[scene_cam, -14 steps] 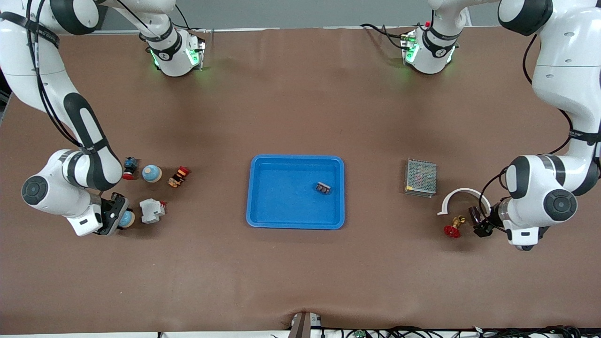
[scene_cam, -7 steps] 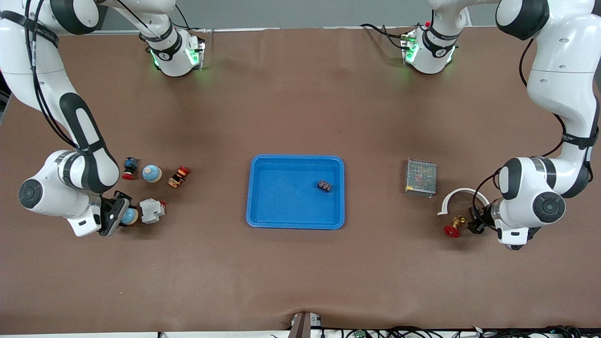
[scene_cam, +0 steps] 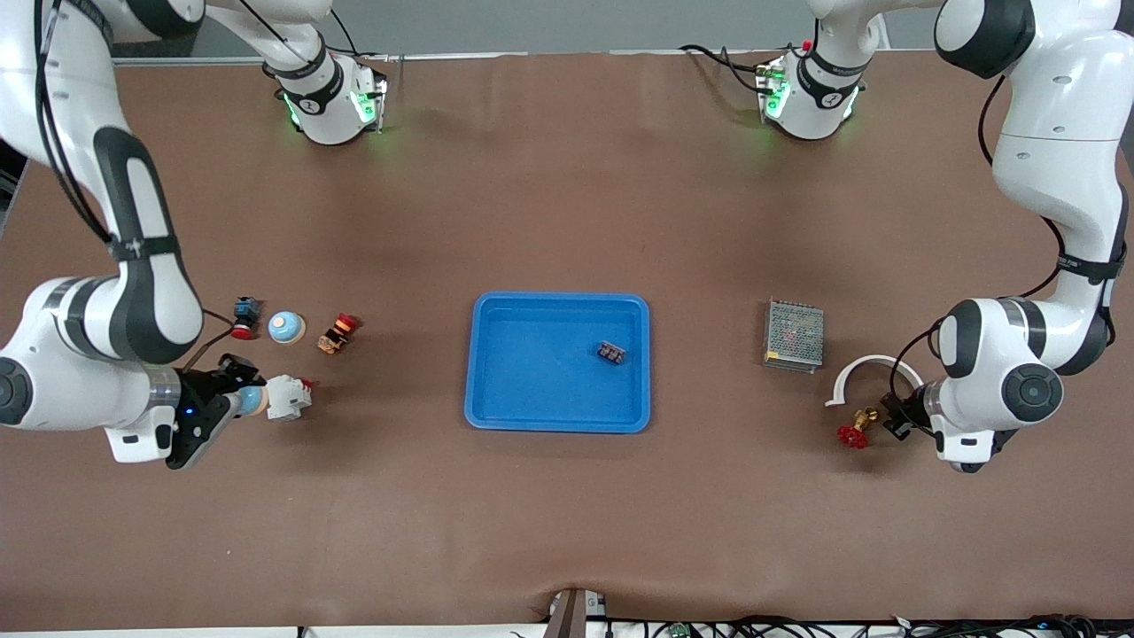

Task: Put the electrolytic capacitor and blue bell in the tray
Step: 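Carry the bell with the right gripper while the left gripper carries the capacitor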

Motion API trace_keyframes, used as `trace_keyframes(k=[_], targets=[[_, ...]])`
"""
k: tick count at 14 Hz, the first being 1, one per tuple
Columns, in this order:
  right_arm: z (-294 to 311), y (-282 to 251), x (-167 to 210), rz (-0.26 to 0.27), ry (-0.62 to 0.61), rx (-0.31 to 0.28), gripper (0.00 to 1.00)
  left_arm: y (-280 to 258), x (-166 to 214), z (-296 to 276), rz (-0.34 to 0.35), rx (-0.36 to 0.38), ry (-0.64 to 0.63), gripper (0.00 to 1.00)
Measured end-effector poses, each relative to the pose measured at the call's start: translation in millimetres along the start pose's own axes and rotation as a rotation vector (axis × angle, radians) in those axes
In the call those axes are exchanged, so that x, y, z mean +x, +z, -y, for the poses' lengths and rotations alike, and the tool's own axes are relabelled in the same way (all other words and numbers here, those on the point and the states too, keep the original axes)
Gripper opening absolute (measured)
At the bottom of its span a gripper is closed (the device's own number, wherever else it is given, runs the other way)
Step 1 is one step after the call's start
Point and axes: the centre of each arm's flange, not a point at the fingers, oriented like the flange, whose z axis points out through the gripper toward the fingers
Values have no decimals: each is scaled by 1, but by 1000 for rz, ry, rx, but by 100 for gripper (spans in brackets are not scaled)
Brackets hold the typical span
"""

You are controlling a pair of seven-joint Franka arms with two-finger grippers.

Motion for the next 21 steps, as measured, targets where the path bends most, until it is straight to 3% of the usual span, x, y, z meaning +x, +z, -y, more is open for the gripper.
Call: trace_keyframes(k=[5, 10, 15, 21], targets=[[151, -35, 77, 17, 341, -38, 67, -65, 1, -9, -63, -49, 8, 32], [279, -13, 142, -77, 575, -73, 67, -117, -38, -41, -45, -67, 79, 32], [361, 70, 160, -151, 671, -72, 67, -145, -89, -82, -15, -102, 117, 32], [366, 130, 146, -190, 680, -75, 67, -149, -178, -147, -1, -99, 59, 32]])
